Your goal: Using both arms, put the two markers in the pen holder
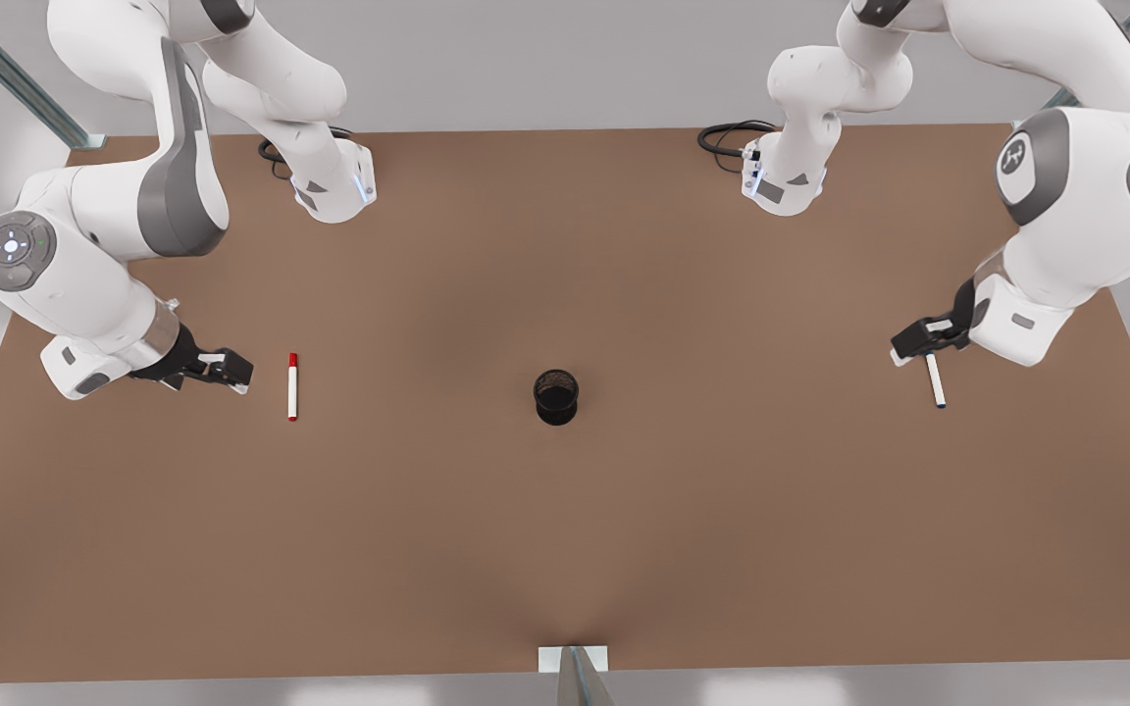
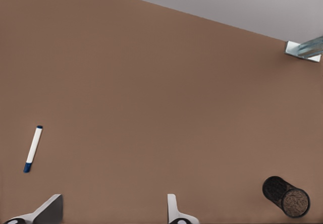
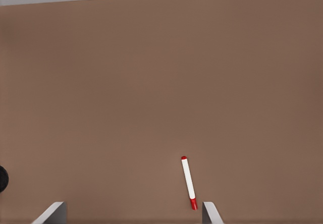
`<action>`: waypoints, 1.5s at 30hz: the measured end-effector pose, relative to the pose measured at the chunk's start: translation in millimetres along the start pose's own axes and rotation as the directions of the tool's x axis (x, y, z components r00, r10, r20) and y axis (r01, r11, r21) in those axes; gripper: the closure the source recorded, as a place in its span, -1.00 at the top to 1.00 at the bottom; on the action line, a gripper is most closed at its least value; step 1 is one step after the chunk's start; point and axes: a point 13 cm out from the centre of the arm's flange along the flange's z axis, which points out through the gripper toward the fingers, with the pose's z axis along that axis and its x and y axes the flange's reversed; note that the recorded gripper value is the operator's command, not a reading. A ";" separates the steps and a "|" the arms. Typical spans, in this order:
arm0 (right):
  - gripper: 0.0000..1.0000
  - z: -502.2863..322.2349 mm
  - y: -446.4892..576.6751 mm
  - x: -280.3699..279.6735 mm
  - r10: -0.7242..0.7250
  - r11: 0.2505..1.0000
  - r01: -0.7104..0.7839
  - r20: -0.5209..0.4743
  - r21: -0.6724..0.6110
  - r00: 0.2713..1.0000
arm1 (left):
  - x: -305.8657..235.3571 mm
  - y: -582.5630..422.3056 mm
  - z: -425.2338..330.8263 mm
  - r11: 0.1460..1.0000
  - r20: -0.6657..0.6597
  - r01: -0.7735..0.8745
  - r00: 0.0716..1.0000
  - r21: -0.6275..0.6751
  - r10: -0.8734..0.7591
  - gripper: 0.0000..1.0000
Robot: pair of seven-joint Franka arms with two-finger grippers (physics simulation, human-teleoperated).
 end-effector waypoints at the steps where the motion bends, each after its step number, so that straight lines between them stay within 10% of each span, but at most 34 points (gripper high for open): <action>1: 1.00 0.4 0.0 0.2 0.000 1.000 0.000 -0.001 0.000 1.000 | -1.0 0.2 1.7 1.000 -0.001 -0.016 1.000 0.000 0.016 1.00; 14: 1.00 8.3 -8.2 -3.6 0.010 1.000 -0.010 -0.010 -0.001 1.000 | 15.0 236.6 304.2 0.997 -0.155 0.079 0.985 -0.018 -0.081 1.00; 29: 1.00 273.9 -20.8 -21.9 -0.015 1.000 0.014 -0.126 -0.009 0.992 | 4.0 320.3 403.3 0.983 -0.071 -0.176 0.983 -0.050 0.172 1.00; 33: 1.00 293.0 -40.5 33.6 -0.004 1.000 0.002 -0.139 -0.011 0.990 | 9.0 325.9 413.8 0.973 -0.083 -0.227 0.971 -0.048 0.222 0.51; 45: 1.00 363.4 -31.3 97.0 -0.045 0.997 0.035 -0.175 -0.063 0.984 | 11.8 326.1 434.1 0.950 -0.088 -0.311 0.947 -0.025 0.308 0.06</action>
